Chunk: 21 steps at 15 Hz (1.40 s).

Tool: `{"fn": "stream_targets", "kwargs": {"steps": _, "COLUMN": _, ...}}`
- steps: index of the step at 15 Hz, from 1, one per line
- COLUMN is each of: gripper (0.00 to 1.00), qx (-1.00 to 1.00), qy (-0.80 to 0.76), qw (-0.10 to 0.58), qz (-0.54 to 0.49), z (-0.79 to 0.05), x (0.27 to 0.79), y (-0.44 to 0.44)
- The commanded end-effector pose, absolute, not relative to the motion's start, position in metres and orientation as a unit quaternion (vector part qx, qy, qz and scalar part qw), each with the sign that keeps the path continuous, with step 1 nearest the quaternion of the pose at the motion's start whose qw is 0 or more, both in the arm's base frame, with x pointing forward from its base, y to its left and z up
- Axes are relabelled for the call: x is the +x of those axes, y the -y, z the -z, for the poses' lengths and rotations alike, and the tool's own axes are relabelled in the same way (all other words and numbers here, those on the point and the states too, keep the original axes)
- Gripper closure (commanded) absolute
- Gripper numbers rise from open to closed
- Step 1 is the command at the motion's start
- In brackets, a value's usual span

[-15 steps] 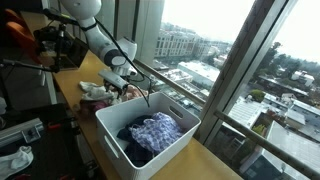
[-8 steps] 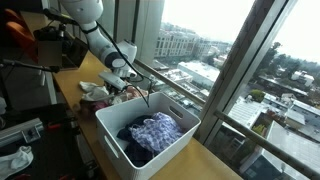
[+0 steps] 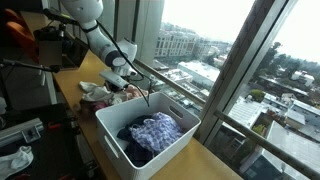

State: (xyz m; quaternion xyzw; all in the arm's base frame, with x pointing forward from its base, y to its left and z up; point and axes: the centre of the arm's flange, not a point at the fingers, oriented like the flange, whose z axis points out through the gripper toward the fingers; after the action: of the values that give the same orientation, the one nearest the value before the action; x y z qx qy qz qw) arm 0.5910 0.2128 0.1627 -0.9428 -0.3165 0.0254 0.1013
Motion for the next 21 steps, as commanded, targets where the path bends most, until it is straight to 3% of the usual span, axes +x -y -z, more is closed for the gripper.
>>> {"fn": "stream_targets", "kwargs": {"steps": 1, "gripper": 0.99, "qx": -0.939, "qy": 0.331, "qw": 0.093, "qz": -0.013, "z": -0.192, "x": 0.592, "y": -0.217}}
{"fn": "stream_targets", "kwargs": {"steps": 12, "gripper": 0.99, "qx": -0.934, "qy": 0.337, "qw": 0.044, "qz": 0.11, "z": -0.371, "x": 0.603, "y": -0.194}}
{"fn": "stream_targets", "kwargs": {"steps": 21, "gripper": 0.99, "qx": -0.934, "qy": 0.286, "qw": -0.008, "qz": 0.214, "z": -0.553, "x": 0.6, "y": -0.097}}
